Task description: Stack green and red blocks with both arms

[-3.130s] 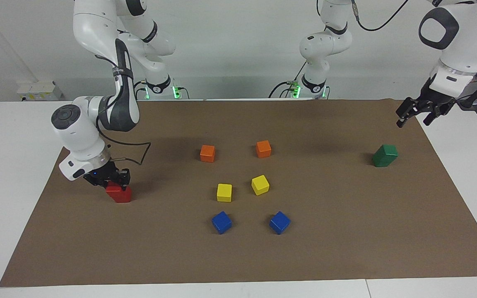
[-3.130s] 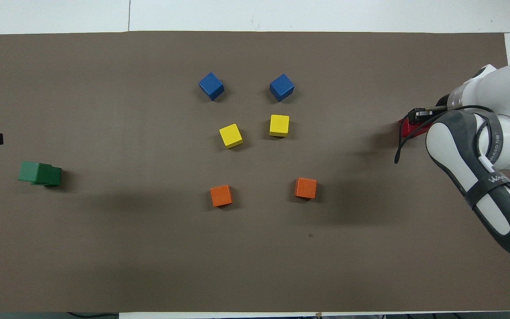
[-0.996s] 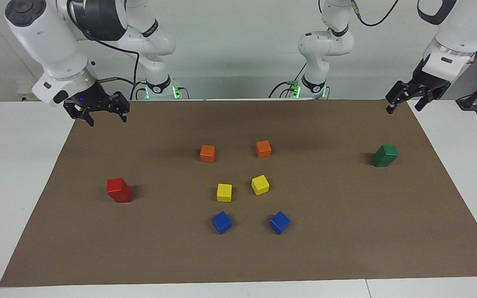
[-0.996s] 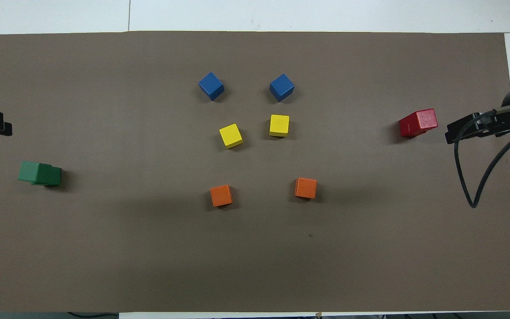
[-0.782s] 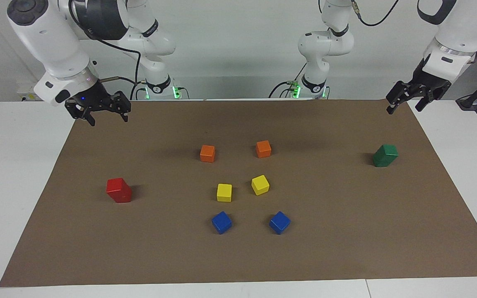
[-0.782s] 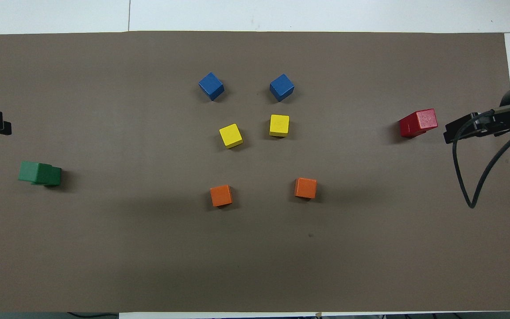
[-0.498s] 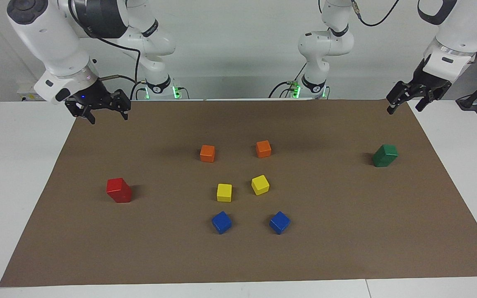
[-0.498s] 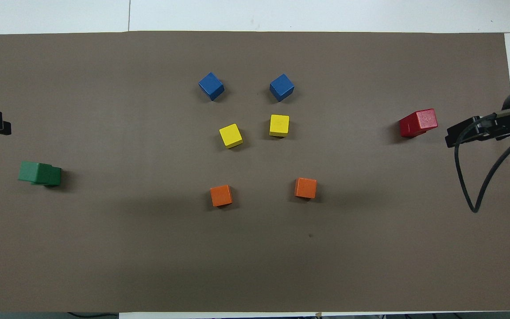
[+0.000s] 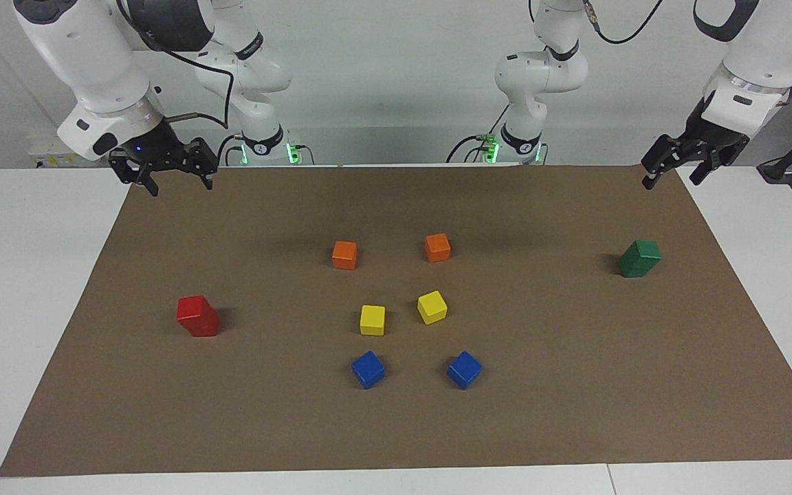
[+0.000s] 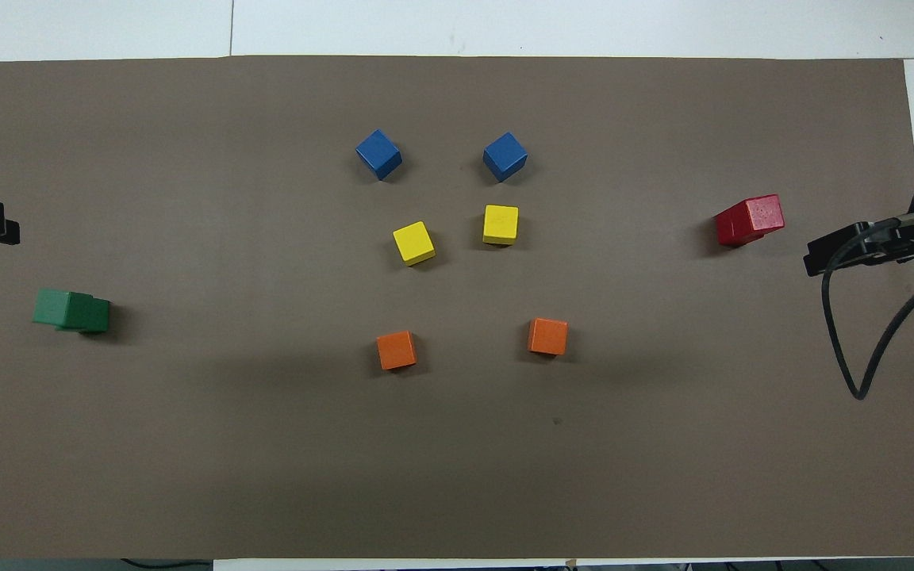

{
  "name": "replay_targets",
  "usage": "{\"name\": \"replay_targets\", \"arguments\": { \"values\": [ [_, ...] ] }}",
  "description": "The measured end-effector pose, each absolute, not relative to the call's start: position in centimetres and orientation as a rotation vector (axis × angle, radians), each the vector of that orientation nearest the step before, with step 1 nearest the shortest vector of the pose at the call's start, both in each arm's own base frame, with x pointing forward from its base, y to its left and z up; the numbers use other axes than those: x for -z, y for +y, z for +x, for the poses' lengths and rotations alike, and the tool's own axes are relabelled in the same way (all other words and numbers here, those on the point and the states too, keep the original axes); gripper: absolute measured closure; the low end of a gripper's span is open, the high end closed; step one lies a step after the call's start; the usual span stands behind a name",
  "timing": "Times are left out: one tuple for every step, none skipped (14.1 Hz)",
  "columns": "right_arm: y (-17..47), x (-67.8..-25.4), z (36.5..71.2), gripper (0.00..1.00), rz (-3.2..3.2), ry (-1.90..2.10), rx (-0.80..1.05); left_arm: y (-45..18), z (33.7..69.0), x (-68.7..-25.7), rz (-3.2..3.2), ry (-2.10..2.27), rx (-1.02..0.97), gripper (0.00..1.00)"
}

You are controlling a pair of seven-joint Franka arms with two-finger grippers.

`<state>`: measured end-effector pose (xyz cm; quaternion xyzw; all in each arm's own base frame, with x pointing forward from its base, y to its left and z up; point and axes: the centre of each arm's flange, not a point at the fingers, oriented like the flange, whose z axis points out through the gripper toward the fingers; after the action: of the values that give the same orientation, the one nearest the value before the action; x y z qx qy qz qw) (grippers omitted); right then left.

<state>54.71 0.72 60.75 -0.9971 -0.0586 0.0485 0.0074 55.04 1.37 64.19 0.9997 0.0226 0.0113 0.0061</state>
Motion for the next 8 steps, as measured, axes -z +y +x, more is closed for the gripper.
{"name": "replay_targets", "arguments": {
  "values": [
    [0.72, -60.74, 54.71, 0.00, -3.118, -0.183, -0.152, 1.49, 54.99, -64.15, 3.138, 0.071, -0.028, 0.00],
    [0.72, -60.73, 54.72, 0.00, -3.118, -0.183, -0.152, 1.53, 54.97, -64.14, 3.142, 0.071, -0.026, 0.00],
    [0.72, -60.73, 54.72, 0.00, -3.118, -0.183, -0.152, 1.53, 54.96, -64.13, 3.143, 0.070, -0.024, 0.00],
    [0.72, -60.72, 54.71, 0.00, -3.118, -0.183, -0.152, 1.49, 54.96, -64.13, 3.143, 0.069, -0.024, 0.00],
    [0.72, -60.72, 54.72, 0.00, -3.118, -0.183, -0.152, 1.45, 54.96, -64.13, 3.143, 0.068, -0.024, 0.00],
    [0.72, -60.72, 54.72, 0.00, -3.118, -0.183, -0.152, 1.42, 54.96, -64.13, 3.143, 0.067, -0.024, 0.00],
    [0.72, -60.71, 54.72, 0.00, -3.118, -0.183, -0.152, 1.40, 54.96, -64.13, 3.143, 0.066, -0.024, 0.00],
    [0.72, -60.70, 54.72, 0.00, -3.118, -0.183, -0.152, 1.39, 54.96, -64.13, 3.143, 0.066, -0.024, 0.00]
  ]
}}
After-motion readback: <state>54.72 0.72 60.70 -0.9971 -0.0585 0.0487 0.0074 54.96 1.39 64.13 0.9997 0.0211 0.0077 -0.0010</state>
